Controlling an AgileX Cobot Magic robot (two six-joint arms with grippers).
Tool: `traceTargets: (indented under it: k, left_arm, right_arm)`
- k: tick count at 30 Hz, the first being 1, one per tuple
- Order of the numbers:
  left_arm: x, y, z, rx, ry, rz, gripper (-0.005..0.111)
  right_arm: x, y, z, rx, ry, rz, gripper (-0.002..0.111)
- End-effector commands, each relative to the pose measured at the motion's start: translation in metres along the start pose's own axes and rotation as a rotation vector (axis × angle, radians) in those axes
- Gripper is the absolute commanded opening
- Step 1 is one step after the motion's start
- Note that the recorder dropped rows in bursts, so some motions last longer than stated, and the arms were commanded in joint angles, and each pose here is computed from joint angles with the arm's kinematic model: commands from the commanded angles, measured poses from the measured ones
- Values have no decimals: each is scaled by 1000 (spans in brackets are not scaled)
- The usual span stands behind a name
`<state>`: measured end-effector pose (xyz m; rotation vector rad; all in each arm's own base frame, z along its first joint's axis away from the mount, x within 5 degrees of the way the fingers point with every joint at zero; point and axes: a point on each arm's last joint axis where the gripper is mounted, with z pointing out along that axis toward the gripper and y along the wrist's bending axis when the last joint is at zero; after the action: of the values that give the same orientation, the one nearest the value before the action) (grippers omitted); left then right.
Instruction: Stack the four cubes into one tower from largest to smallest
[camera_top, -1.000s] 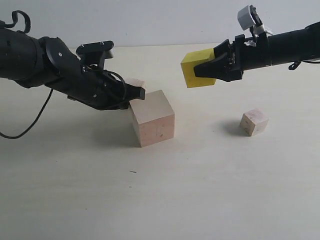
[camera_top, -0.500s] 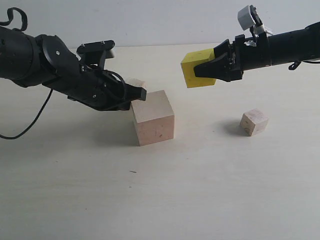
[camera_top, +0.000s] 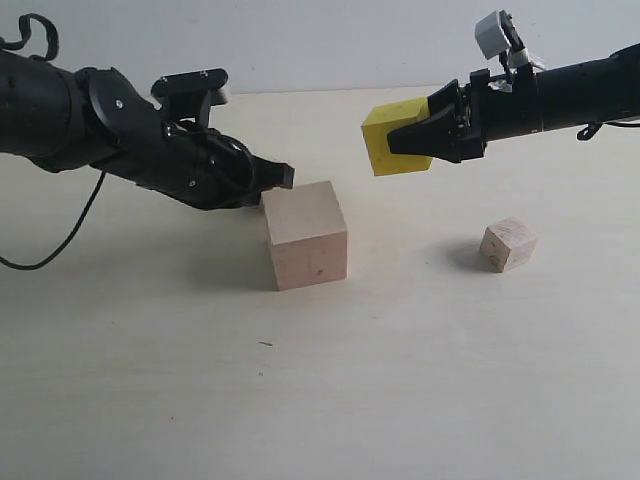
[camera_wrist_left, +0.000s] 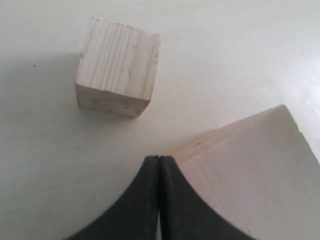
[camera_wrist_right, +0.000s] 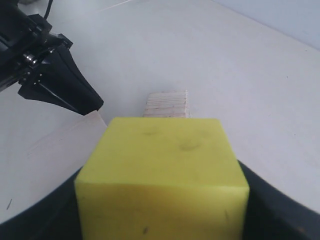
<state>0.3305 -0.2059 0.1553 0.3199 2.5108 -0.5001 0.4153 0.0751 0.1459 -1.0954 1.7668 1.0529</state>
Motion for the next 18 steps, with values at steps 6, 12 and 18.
traceTargets:
  k: [6, 12, 18]
  left_arm:
    - [-10, -5, 10, 16, 0, 25, 0]
    - [-14, -6, 9, 23, 2, 37, 0]
    - [-24, 7, -7, 5, -30, 30, 0]
  right_arm:
    - [-5, 0, -1, -2, -29, 3, 0]
    - [-5, 0, -1, -2, -29, 3, 0]
    - [-5, 8, 11, -48, 14, -29, 0]
